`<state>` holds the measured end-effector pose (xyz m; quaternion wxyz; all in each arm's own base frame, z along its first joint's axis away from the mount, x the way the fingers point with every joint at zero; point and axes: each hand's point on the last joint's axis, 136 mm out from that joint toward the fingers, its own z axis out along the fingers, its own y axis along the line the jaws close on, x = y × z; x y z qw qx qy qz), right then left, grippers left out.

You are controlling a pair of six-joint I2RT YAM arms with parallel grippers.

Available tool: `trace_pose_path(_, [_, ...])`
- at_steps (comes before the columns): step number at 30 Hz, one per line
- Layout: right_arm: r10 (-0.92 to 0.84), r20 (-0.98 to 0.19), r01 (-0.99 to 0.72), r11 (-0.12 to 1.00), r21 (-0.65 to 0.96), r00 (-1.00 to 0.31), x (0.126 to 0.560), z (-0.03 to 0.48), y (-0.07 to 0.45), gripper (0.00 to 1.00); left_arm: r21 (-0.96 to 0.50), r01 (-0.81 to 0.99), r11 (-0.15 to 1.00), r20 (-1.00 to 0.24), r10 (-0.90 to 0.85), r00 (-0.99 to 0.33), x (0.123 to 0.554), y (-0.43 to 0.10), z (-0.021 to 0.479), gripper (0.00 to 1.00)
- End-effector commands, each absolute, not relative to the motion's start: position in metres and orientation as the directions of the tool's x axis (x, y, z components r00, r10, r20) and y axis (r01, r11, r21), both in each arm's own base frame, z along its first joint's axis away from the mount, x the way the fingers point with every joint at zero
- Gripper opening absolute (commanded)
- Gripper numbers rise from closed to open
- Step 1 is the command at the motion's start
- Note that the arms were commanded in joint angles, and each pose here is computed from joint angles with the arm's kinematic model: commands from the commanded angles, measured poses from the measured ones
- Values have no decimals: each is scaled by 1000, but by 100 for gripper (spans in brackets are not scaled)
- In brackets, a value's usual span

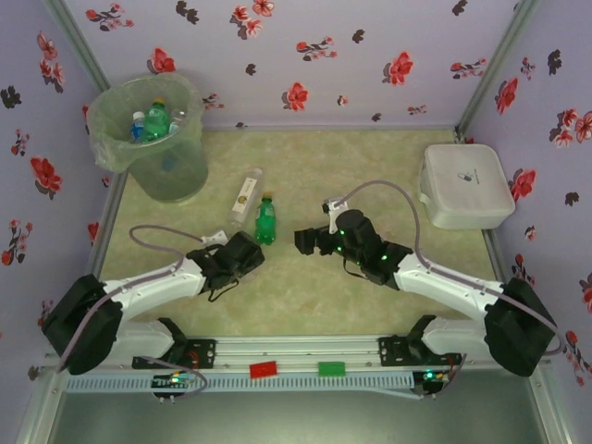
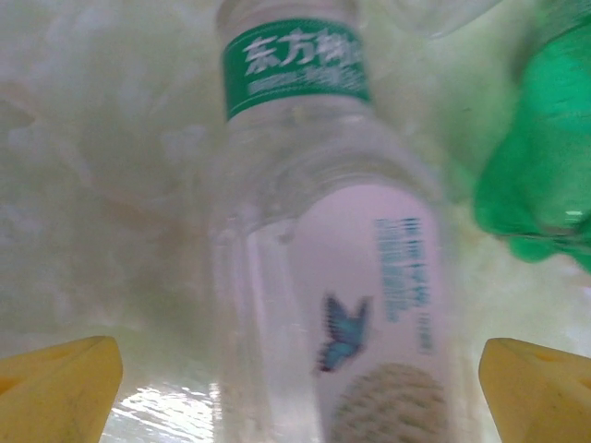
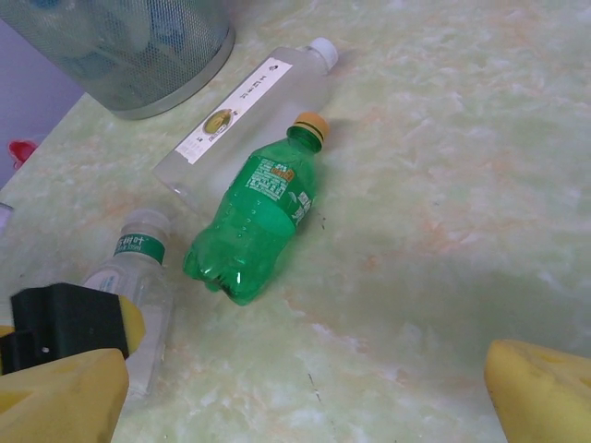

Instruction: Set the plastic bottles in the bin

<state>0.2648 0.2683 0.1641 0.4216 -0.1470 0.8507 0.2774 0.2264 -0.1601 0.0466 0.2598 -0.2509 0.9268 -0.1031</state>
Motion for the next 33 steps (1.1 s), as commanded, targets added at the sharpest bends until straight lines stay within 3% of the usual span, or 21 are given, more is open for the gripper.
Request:
trace_pose_path(1, [15, -817, -463, 818, 342, -576, 267, 170, 257, 100, -318, -447, 836, -456, -548, -701, 230, -155, 40, 98])
trace_pose_path(14, [33, -824, -443, 831, 337, -565, 264, 173, 246, 100, -287, -462, 839, -480, -543, -689, 224, -139, 30, 79])
trace_pose_path(22, [34, -827, -442, 832, 334, -561, 264, 174, 244, 100, -295, -460, 838, -519, -544, -659, 223, -128, 42, 60])
trace_pose_path(28, [39, -834, -443, 833, 331, -550, 263, 179, 242, 99, -277, -417, 865, -606, -495, -623, 229, -115, 77, 54])
trace_pose_path(33, [51, -838, -448, 827, 341, -543, 264, 182, 244, 100, -296, -289, 910, -706, -412, -576, 245, -112, 140, 51])
